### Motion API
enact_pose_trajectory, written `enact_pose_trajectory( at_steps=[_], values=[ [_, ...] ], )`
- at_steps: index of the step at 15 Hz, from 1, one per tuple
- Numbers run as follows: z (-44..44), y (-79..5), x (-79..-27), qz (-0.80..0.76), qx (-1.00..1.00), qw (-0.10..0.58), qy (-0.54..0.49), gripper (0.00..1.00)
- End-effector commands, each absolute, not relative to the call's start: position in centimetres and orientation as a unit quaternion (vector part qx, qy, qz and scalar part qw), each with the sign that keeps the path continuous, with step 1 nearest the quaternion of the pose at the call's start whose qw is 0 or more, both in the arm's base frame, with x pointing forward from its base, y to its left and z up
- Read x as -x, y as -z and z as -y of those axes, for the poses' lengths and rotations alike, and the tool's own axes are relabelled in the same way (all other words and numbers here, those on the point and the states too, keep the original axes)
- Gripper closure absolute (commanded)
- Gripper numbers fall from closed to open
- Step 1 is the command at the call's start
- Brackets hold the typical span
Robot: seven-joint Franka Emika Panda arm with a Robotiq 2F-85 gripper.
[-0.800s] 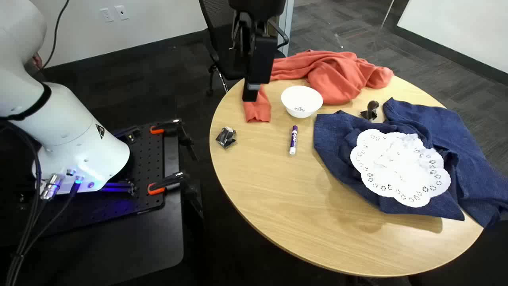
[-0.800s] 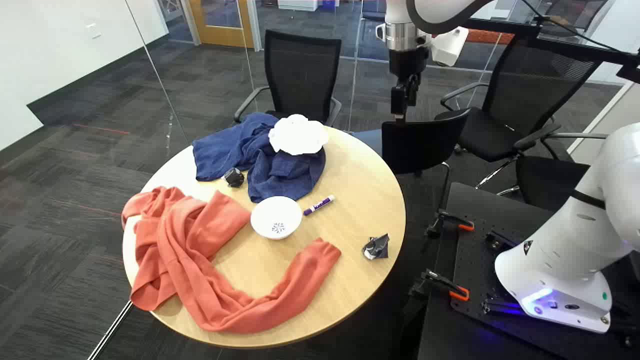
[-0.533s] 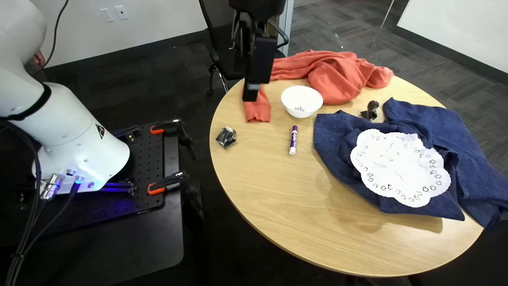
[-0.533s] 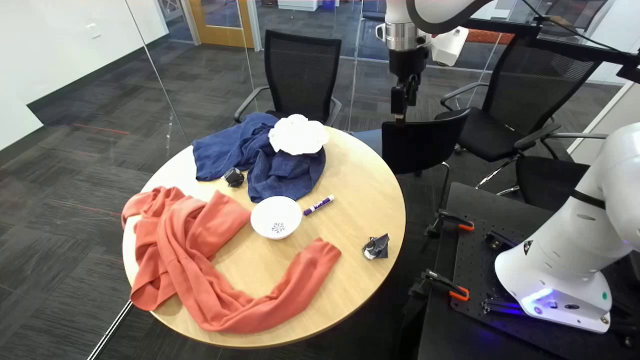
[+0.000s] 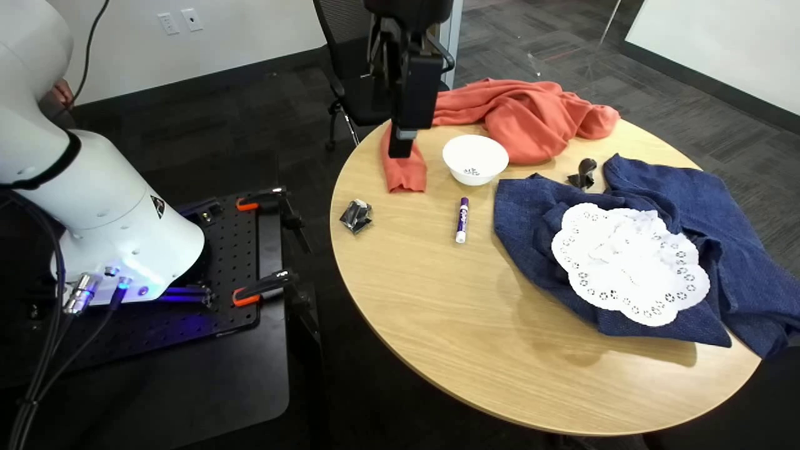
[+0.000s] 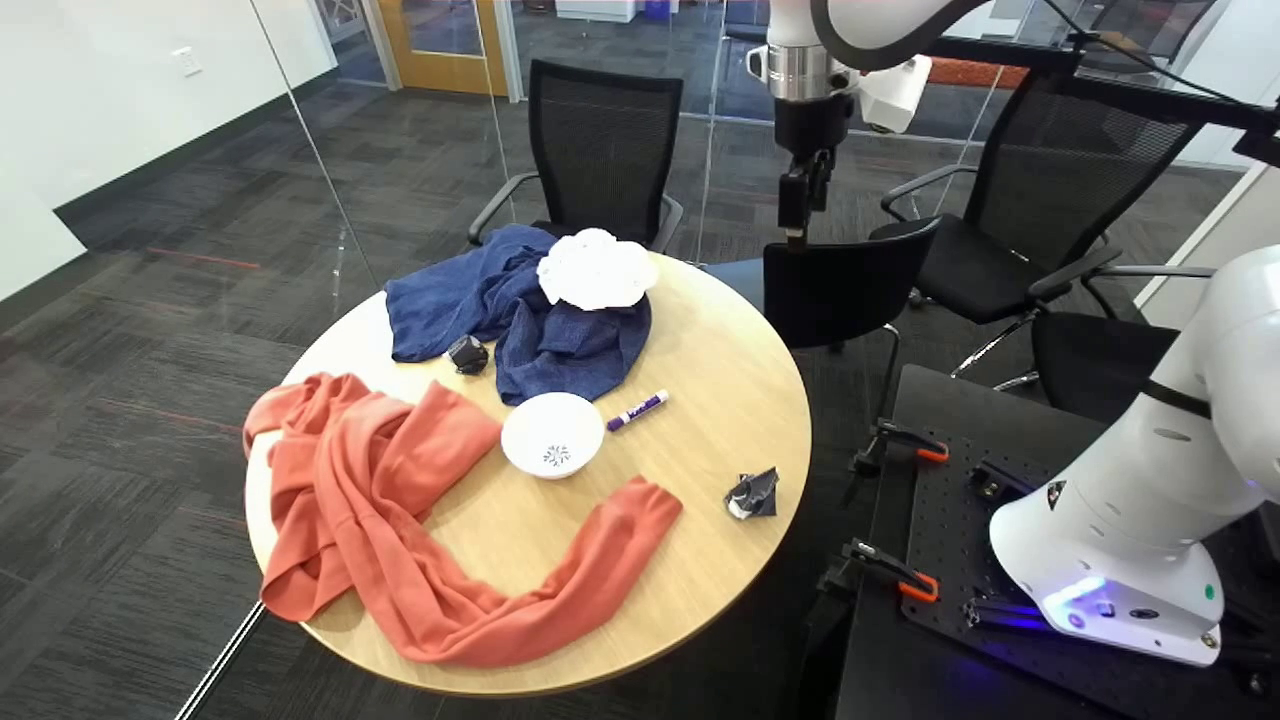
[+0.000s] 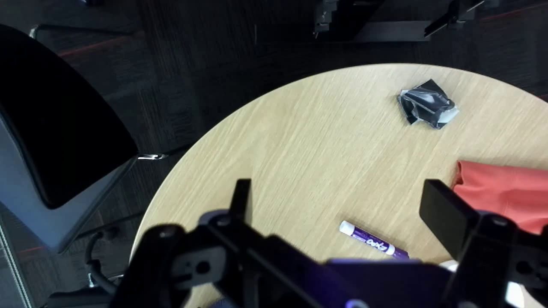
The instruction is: Put the marker in the bowl
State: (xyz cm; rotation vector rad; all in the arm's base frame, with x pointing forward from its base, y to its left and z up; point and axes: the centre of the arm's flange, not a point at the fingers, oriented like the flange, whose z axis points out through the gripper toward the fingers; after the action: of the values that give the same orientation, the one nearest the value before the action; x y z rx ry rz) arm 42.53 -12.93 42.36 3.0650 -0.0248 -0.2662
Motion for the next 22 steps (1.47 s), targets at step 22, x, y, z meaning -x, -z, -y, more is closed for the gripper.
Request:
enact_pose_trajectory(
  at_steps=[22],
  values=[
    [2.7, -34.7, -50.1, -0.399, -0.917, 0.012, -0.01, 0.0]
  ],
)
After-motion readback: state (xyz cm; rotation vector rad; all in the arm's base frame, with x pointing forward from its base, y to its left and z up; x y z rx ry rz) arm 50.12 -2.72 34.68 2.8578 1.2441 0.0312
